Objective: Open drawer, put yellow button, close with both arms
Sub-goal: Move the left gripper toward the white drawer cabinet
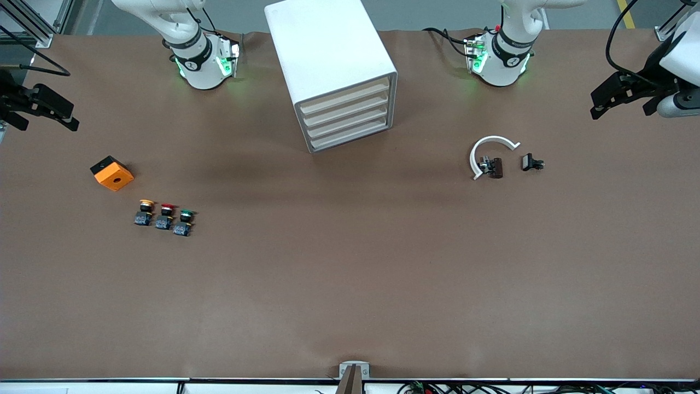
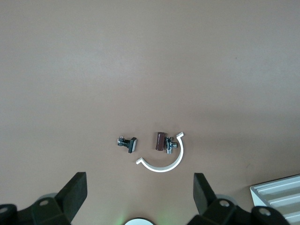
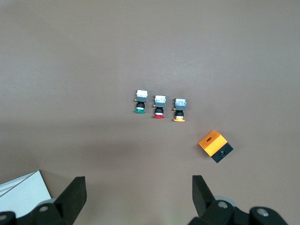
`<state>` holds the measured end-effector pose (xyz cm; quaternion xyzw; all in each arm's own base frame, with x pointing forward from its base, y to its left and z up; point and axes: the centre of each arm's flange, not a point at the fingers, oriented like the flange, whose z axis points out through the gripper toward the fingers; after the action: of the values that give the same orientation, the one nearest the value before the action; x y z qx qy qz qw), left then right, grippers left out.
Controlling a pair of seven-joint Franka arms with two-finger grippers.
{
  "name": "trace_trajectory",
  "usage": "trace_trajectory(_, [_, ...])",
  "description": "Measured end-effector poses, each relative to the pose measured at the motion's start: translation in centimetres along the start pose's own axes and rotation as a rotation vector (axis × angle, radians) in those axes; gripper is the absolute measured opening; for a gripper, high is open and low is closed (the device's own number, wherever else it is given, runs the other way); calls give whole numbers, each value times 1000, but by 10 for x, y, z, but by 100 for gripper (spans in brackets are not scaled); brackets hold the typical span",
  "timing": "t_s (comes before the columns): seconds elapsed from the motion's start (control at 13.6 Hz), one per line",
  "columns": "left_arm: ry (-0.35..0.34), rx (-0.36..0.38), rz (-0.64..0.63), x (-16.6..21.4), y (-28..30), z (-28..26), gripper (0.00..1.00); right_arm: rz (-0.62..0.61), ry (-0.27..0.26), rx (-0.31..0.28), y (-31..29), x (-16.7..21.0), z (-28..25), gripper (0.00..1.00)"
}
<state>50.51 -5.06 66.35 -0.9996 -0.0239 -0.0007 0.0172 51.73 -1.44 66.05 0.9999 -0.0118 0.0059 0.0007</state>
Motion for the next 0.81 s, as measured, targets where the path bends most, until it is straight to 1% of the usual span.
trace_trajectory(0.29, [-2,0,-7,1,-3,1,100,0,0,0,0,0,0,100])
trace_trajectory(0.44, [-19,1,-13,7,-6,9,100,0,0,0,0,0,0,100])
trace_trajectory(0.59, [-46,3,-15,23,-6,25,100,0,0,0,0,0,0,100])
trace_trajectory(0.81, [-98,5,-13,57,-1,63,100,0,-1,0,0,1,1,100])
